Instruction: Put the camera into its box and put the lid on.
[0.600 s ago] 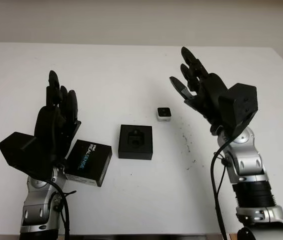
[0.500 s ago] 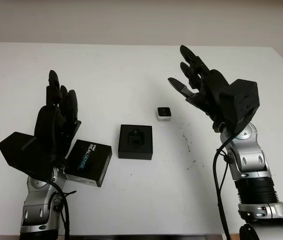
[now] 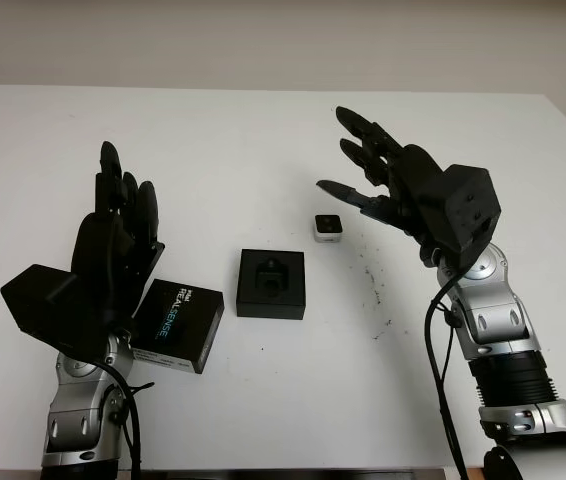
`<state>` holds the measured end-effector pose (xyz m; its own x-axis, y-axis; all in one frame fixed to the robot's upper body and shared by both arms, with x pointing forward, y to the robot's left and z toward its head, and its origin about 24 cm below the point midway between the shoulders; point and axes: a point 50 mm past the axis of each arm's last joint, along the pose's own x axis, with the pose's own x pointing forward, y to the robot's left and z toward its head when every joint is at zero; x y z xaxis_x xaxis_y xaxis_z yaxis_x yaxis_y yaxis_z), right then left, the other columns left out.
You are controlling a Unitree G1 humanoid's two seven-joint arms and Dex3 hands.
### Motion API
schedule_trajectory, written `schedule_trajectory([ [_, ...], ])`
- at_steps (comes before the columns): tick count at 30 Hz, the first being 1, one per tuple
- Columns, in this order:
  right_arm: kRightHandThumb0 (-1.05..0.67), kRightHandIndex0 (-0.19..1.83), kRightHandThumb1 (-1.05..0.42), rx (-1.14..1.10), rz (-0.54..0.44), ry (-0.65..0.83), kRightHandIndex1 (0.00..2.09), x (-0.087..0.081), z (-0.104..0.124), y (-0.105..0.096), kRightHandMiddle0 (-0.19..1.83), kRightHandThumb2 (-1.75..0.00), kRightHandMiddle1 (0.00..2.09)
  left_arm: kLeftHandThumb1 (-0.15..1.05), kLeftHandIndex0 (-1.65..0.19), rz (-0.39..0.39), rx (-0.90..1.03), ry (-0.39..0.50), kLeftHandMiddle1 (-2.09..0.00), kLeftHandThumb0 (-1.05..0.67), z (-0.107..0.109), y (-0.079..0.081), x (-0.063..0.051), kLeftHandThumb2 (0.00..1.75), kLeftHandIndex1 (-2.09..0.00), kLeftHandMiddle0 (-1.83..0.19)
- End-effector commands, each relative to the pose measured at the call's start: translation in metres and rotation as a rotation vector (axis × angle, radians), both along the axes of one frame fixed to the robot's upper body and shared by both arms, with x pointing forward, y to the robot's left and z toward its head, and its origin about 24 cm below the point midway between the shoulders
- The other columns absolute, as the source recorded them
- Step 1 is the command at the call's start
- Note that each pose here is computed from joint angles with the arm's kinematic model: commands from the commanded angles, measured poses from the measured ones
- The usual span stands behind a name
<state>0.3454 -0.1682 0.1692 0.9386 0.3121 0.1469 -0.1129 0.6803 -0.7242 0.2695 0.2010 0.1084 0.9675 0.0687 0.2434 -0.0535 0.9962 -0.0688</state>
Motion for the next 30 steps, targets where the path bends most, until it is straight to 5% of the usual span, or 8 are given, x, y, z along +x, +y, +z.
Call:
schedule_trajectory([
  [1, -0.48, 0.35, -0.84, -0.111, 0.010, -0.042, 0.24, 0.005, 0.016, -0.001, 0.27, -0.03, 0.37, 1.05, 0.19, -0.009, -0.004, -0.029, 0.00, -0.76, 0.006, -0.002, 0.003, 0.56, 0.00, 0.19],
  [11, -0.49, 0.40, -0.77, -0.499, 0.014, 0.020, 0.25, 0.022, 0.025, 0.000, 0.29, -0.05, 0.26, 1.05, 0.19, -0.010, 0.004, -0.026, 0.00, -0.75, 0.006, -0.002, 0.003, 0.55, 0.00, 0.19],
  [12, -0.49, 0.42, -0.76, -0.510, 0.018, 0.022, 0.33, 0.023, 0.024, 0.000, 0.31, -0.05, 0.24, 1.05, 0.19, -0.010, 0.006, -0.025, 0.00, -0.75, 0.006, -0.002, 0.003, 0.56, 0.00, 0.19],
  [15, -0.50, 0.05, -0.76, -0.567, 0.014, 0.066, 1.10, 0.027, 0.020, 0.002, 0.36, -0.05, 0.15, 1.05, 0.19, -0.012, 0.007, -0.027, 0.00, -0.76, 0.006, -0.002, 0.003, 0.56, 0.00, 0.19],
  [23, -0.54, 0.04, -0.79, -0.645, 0.002, 0.092, 0.97, 0.033, 0.005, 0.007, 0.43, -0.05, 0.09, 1.05, 0.19, -0.011, 0.016, -0.035, 0.00, -0.76, 0.008, -0.001, 0.004, 0.55, 0.00, 0.19],
  [27, -0.54, -0.10, -0.78, -0.662, 0.009, 0.074, 1.57, 0.035, -0.004, 0.010, 0.47, -0.05, 0.08, 1.05, 0.19, -0.014, 0.017, -0.037, 0.00, -0.77, 0.007, 0.000, 0.004, 0.54, 0.00, 0.19],
  [30, -0.52, -0.12, -0.77, -0.648, 0.008, 0.076, 1.72, 0.037, -0.010, 0.012, 0.49, -0.05, 0.09, 1.05, 0.19, -0.020, 0.018, -0.036, 0.00, -0.75, 0.007, -0.001, 0.004, 0.54, 0.00, 0.19],
])
